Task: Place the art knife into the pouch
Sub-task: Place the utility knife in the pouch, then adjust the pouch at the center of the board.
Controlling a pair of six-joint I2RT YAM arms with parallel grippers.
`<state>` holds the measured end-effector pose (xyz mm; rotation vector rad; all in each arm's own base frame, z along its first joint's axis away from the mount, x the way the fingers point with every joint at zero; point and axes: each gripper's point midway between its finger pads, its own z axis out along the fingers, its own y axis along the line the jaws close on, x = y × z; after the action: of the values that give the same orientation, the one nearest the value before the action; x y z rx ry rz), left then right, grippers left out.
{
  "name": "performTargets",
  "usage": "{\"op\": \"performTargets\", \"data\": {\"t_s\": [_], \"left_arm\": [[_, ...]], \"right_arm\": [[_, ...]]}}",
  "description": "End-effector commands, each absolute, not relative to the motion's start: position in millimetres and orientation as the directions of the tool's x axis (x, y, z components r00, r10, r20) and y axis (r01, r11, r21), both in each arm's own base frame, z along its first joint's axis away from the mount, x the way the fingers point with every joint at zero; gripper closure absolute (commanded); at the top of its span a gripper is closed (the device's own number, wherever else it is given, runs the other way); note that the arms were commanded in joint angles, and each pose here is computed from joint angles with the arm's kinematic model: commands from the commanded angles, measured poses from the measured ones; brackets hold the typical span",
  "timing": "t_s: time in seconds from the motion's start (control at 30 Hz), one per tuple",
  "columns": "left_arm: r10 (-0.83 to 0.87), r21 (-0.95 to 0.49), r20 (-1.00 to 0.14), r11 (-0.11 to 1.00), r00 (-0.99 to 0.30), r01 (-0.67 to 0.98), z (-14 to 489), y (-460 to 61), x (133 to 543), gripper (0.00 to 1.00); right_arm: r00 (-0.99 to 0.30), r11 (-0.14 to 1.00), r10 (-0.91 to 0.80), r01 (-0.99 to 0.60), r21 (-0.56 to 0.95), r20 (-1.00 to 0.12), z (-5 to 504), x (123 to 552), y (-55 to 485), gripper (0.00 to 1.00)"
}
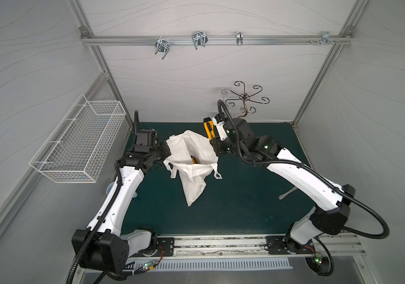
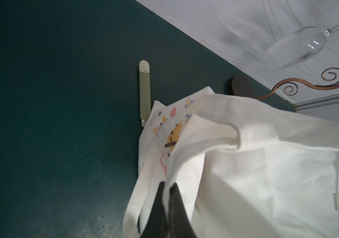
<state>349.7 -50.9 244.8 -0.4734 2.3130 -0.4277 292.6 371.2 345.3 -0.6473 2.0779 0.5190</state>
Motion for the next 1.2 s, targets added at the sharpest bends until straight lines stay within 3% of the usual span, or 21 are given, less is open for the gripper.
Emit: {"op": "performTargets", "data": {"t_s": [0.0,0.27,0.33,0.4,0.6,0.9,1.17], "left_arm": [[-0.449,-0.45,-0.644,0.877,-0.619,-0.167,273.3,-50.9,360.3,1.0],[-0.447,-0.452,-0.647,0.877,-0.617,-0.162,276.2,-51.2,359.7,1.0],[-0.447,-0.452,-0.646,0.877,-0.618,-0.162,275.5,-51.3,359.8,1.0],[-0.448,-0.454,-0.643,0.876,-0.621,-0.162,274.7,-51.8,359.6,1.0],[-0.444,-0.449,-0.645,0.879,-0.622,-0.162,272.7,-51.2,357.3,1.0],[-0.448,-0.452,-0.643,0.877,-0.621,-0.164,274.5,-51.3,358.2,1.0],[-0.45,-0.452,-0.644,0.876,-0.619,-0.167,274.7,-50.9,358.9,1.0]], "right_arm": [[-0.401,0.749,-0.219,-0.654,0.11,-0.889,357.3,301.2,402.5,0.69],[-0.42,0.725,-0.286,-0.683,0.092,-0.861,321.4,297.6,431.1,0.68],[-0.415,0.719,-0.3,-0.69,0.083,-0.859,322.7,295.7,429.4,0.57],[-0.396,0.719,-0.306,-0.692,0.062,-0.866,331.5,293.5,422.8,0.39],[-0.358,0.775,-0.287,-0.632,0.005,-0.889,372.8,294.1,380.8,0.22],[-0.595,0.821,-0.28,-0.556,0.133,-0.754,322.1,327.3,338.7,0.16],[-0.692,0.771,-0.334,-0.591,0.238,-0.64,265.1,319.0,366.2,0.16]]}}
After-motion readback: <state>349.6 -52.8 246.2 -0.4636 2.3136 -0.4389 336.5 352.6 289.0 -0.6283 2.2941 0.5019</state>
